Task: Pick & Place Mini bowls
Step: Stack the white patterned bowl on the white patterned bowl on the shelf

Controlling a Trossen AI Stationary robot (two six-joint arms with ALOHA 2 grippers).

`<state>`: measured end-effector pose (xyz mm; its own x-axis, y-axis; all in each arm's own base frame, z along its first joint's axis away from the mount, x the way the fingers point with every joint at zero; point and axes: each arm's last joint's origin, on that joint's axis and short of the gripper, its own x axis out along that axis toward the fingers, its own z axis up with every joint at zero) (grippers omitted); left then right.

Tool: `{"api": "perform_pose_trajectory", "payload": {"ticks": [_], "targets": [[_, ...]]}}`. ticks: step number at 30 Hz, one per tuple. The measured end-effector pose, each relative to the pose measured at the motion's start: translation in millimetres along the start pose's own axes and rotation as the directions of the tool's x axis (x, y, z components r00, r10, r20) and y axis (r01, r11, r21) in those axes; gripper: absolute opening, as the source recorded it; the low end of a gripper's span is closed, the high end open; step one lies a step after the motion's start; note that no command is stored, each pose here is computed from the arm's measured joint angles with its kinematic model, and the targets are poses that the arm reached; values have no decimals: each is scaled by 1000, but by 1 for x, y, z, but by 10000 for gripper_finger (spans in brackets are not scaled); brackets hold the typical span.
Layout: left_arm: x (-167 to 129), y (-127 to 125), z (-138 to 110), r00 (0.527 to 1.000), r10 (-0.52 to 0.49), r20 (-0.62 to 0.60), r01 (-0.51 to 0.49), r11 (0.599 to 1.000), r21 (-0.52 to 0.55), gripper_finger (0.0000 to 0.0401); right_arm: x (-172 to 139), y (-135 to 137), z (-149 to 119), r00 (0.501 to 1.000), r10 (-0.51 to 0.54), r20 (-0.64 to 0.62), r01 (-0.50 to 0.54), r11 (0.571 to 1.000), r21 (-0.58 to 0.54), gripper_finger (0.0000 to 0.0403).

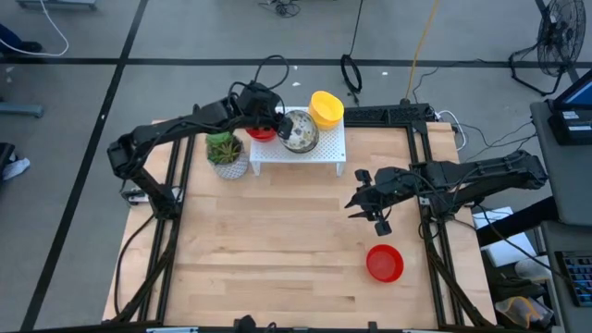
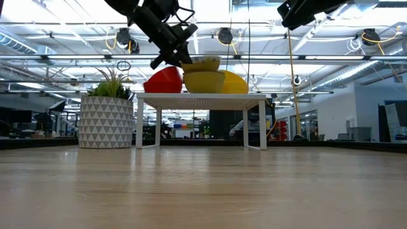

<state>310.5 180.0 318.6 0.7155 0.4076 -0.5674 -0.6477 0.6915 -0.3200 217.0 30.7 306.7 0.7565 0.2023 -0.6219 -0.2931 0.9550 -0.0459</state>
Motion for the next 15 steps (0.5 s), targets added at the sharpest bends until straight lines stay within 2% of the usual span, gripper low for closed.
{"api": "perform_pose_trajectory", "payload": {"ticks": [7,15], "targets": [[17,0,-6,1000,-5,-27,5,1000,2,49,0,0,1,1000,-2,7,2,1000,-1,114],[18,0,-4,999,-29,-17,29,1000,0,49,0,0,1,1000,-5,6,5,1000,-1,114]]}}
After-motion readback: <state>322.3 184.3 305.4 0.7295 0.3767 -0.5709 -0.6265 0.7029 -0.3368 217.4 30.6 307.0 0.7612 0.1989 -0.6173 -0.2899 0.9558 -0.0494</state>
